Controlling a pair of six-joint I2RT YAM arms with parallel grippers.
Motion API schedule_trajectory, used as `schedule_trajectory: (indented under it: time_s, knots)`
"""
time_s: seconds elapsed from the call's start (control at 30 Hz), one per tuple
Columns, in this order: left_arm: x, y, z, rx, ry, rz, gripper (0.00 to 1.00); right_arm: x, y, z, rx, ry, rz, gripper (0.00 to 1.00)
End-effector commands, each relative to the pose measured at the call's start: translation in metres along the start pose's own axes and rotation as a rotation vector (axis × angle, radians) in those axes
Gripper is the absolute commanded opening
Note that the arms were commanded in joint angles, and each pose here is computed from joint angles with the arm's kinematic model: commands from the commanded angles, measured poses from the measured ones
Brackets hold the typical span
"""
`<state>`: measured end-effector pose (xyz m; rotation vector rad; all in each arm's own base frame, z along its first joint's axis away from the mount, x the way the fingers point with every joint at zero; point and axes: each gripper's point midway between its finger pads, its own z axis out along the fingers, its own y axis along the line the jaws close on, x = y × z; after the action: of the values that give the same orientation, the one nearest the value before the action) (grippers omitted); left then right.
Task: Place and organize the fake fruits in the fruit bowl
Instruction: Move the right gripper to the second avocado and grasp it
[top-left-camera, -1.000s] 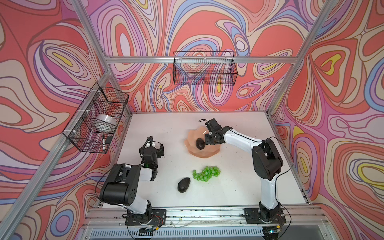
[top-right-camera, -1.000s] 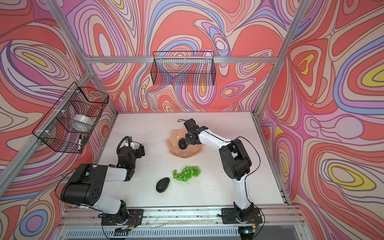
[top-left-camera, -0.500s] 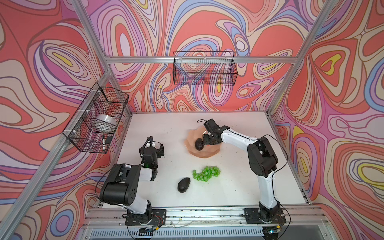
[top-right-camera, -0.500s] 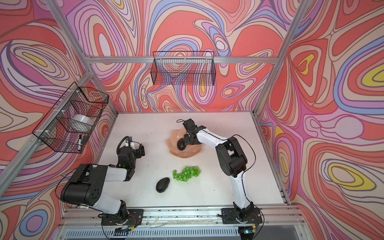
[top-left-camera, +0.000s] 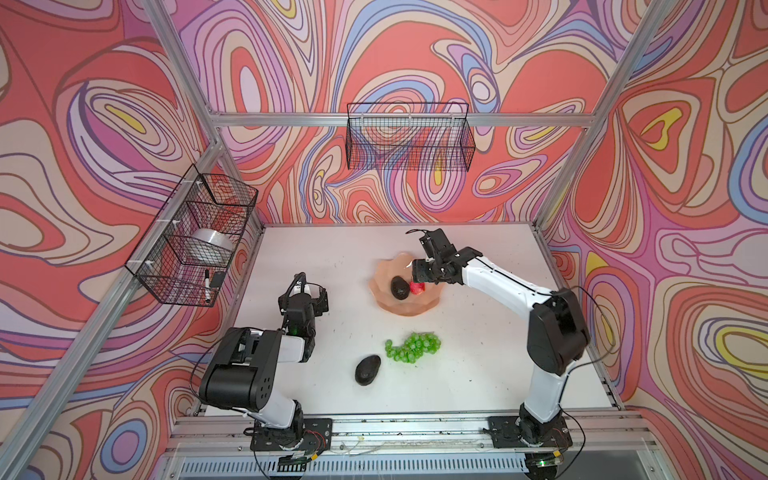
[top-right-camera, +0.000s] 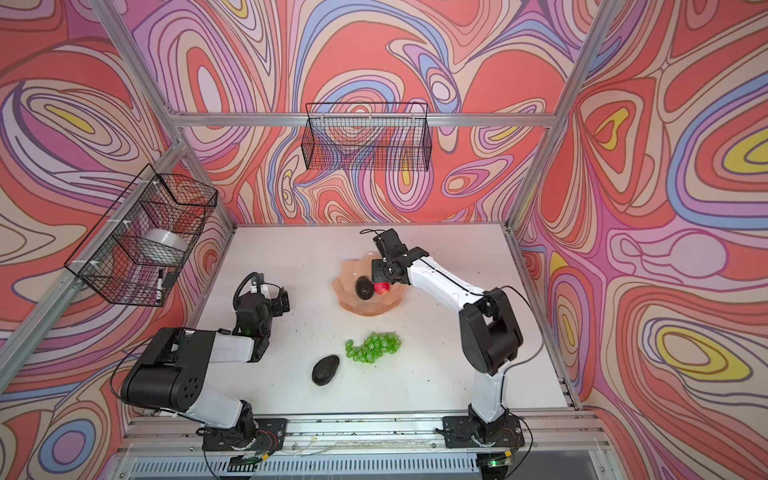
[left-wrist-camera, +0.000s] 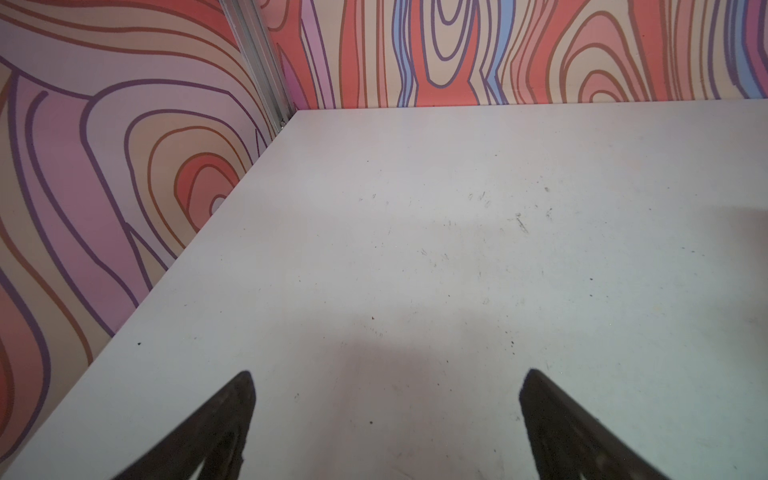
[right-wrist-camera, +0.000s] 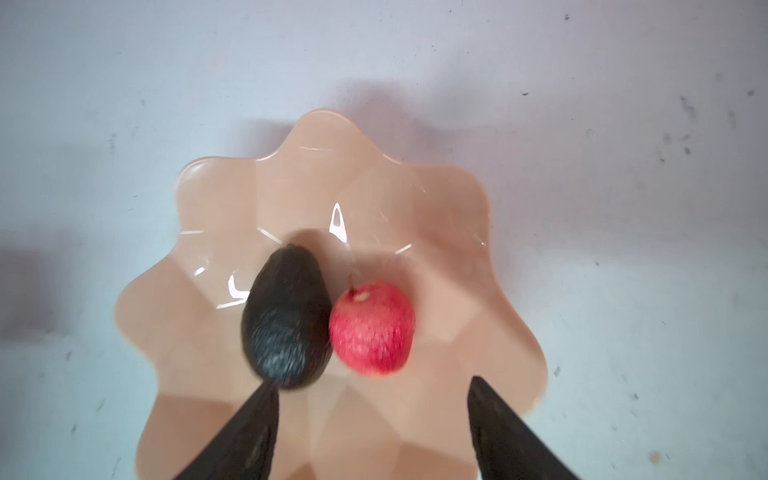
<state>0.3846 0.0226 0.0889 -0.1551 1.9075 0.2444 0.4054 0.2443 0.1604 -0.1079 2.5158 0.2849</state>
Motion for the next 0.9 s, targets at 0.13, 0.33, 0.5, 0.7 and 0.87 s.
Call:
schedule_trajectory:
  time_s: [0.13, 0.33, 0.5, 0.7, 0.87]
  knots:
    - [-0.005, 0.002, 0.002, -0.011, -0.015, -0.004, 1.00, 0.099, 0.067, -0.059, -0.062, 0.080, -0.045, 0.74]
    - [-0.006, 0.001, 0.002, -0.009, -0.015, -0.004, 1.00, 0.172, 0.116, -0.079, -0.102, 0.180, -0.077, 0.75]
    - [-0.006, 0.002, 0.002, -0.011, -0.015, -0.004, 1.00, 0.213, 0.154, -0.075, -0.142, 0.260, -0.119, 0.77]
    - [-0.006, 0.001, 0.002, -0.010, -0.017, -0.003, 1.00, 0.248, 0.178, -0.051, -0.176, 0.353, -0.124, 0.80]
    - [-0.006, 0.001, 0.002, -0.008, -0.016, -0.004, 1.00, 0.250, 0.185, -0.041, -0.172, 0.355, -0.144, 0.82]
